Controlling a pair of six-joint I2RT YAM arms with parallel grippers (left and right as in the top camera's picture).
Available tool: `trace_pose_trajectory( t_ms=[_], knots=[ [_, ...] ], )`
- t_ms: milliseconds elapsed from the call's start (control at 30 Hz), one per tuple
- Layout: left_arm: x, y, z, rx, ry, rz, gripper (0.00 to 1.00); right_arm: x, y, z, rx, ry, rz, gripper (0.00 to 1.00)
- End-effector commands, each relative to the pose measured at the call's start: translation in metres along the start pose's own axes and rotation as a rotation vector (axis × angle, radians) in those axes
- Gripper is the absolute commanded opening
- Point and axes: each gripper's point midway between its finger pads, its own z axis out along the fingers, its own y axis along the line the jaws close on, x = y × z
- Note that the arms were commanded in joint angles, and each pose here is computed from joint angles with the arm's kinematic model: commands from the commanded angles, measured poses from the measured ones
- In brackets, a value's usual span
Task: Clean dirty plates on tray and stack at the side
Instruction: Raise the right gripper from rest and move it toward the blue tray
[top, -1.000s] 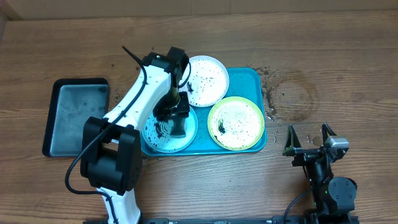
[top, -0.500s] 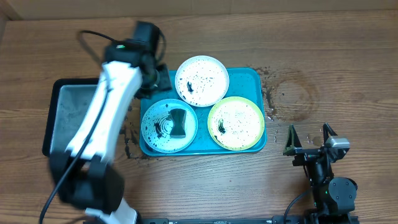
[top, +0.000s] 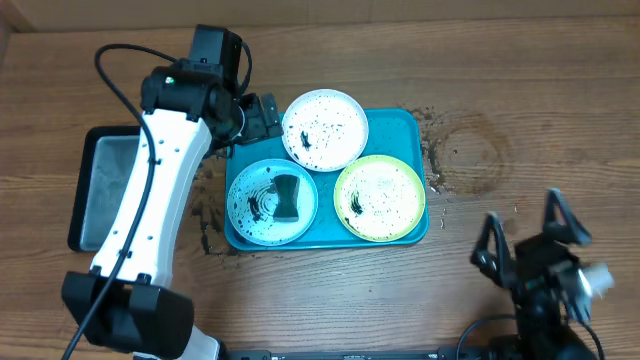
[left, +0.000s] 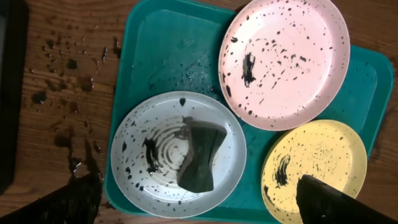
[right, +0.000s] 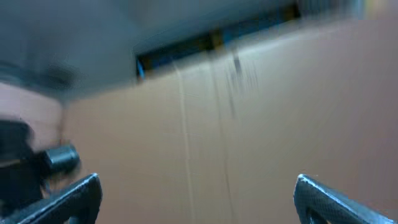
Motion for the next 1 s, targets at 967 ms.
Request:
trace_pose_trajectory(
  t_ms=[967],
  knots=[
    [0.034, -0.009, 0.004, 0.063, 0.172, 0.0, 1.0, 0.07, 0.043, 0.105, -0.264, 1.026, 0.194, 1.0]
  ],
)
